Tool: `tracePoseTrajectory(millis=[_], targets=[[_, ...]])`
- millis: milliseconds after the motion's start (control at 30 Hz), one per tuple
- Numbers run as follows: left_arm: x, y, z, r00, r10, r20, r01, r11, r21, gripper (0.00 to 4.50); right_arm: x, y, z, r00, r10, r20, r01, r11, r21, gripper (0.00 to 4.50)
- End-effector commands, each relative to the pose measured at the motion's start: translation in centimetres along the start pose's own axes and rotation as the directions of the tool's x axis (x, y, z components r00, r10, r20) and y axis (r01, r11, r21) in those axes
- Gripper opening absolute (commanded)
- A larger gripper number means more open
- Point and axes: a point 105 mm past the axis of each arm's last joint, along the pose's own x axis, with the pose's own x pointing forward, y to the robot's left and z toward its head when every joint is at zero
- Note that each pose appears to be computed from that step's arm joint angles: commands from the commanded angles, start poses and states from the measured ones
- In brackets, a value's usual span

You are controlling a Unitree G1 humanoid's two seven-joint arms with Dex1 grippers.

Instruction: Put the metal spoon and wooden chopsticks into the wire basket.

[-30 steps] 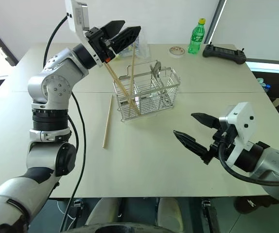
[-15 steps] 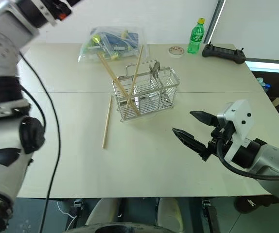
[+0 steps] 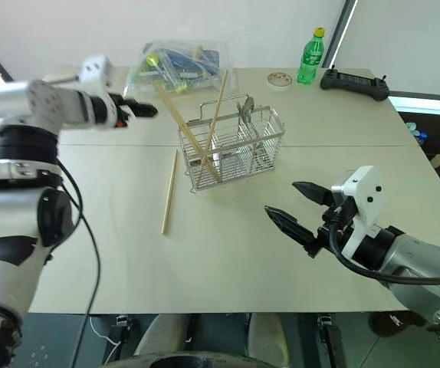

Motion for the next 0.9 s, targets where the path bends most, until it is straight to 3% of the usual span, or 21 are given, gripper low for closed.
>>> tracePoseTrajectory(millis=[33,333,900], targets=[[-0.9,-0.2,-0.6,0.998,0.051,-0.046,-0.05,0.998,0.023,4.44,0.0,0.8,0.7,0.999,0.019,0.036,-0.018,0.999,-0.03,3.97],[1.0,-2.8,-4.2,0.986,0.038,-0.161,-0.017,0.991,0.13,4.44,0.0,1.2,0.7,0.998,-0.002,0.06,0.003,1.0,-0.021,3.97],[5.9,-4.8,-6.0,0.978,0.036,-0.207,0.015,0.971,0.24,4.44,-0.4,1.7,1.0,0.994,-0.05,0.102,0.051,0.999,-0.007,3.97]])
